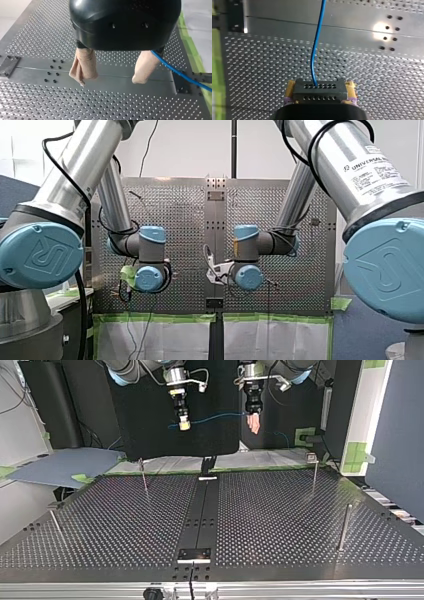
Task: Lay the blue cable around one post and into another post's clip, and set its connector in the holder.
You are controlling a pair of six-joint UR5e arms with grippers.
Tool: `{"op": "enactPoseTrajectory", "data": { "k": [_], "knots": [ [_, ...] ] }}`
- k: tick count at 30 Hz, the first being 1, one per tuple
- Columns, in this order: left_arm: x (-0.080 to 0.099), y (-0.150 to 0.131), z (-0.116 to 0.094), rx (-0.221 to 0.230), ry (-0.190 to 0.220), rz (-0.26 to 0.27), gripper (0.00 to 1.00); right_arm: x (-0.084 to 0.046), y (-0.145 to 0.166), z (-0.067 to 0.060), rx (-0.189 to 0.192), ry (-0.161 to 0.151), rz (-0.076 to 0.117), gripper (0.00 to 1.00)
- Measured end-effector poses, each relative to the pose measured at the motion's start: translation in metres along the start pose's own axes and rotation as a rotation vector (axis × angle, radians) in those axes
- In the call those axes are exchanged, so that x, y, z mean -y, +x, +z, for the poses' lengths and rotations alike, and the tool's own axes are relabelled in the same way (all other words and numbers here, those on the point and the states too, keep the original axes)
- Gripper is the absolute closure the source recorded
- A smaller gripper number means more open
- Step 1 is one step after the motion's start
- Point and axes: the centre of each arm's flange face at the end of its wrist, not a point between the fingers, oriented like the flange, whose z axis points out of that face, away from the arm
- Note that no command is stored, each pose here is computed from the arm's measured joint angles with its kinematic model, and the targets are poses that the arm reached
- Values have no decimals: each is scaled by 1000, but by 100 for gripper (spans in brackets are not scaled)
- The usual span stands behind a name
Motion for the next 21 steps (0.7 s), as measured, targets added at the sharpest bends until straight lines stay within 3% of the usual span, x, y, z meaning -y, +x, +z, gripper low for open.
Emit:
{"op": "enactPoseTrajectory", "data": {
  "k": [7, 21],
  "knots": [
    [0, 1, -1, -8, 1, -38, 0, -1, -7, -8, 59, 6, -17, 100],
    [0, 0, 1, -5, -5, -44, 0, -2, -9, -8, 69, 6, -19, 100]
  ]
}}
